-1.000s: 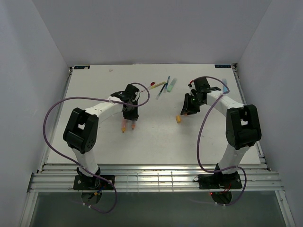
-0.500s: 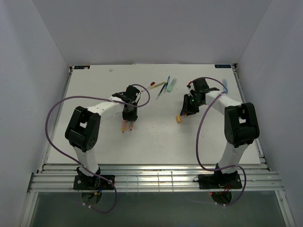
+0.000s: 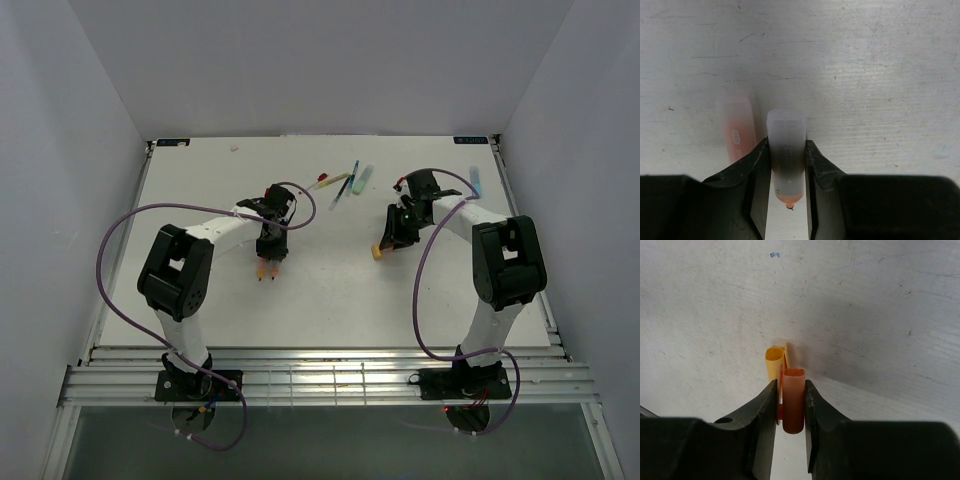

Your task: Open the pen caps

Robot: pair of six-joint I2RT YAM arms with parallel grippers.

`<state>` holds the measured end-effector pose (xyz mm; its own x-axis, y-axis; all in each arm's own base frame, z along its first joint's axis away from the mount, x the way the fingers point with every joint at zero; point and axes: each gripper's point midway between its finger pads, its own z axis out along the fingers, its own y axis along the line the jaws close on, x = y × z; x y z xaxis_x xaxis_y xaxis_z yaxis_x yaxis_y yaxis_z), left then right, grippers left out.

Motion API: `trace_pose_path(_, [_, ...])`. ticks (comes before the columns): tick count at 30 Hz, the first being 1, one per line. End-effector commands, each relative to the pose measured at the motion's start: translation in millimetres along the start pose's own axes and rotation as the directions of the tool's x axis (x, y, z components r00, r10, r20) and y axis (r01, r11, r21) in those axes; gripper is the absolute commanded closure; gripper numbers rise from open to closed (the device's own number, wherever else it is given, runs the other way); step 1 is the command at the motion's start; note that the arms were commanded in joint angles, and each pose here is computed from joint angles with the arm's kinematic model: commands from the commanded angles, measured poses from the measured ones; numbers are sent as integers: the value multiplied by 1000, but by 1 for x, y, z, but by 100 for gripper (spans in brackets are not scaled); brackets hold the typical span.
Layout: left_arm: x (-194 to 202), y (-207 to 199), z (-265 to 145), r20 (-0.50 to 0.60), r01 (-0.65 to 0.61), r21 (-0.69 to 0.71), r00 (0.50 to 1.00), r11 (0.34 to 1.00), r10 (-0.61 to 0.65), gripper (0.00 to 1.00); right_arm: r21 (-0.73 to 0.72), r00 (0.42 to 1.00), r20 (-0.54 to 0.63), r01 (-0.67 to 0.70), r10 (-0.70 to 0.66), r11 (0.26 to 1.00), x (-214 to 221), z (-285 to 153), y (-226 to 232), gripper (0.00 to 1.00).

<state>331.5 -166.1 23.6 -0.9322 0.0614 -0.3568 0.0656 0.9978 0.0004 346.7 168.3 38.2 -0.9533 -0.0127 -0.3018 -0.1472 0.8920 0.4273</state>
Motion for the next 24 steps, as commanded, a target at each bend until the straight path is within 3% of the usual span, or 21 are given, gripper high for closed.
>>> trace_pose_path(1, [1, 5, 0, 6, 6, -19, 1000, 1000, -6, 76, -24, 1000, 13, 19, -19, 1000, -4, 3, 1, 84])
trace_pose_path(13, [8, 6, 0, -4, 20, -18, 1000, 1000, -20, 60, -47, 1000, 10, 12, -11, 999, -3, 5, 5, 76])
trace_pose_path(24, [2, 3, -3, 12, 21, -8, 1000, 1000, -21, 56, -41, 1000, 5, 10, -10, 999, 1, 6, 2, 66])
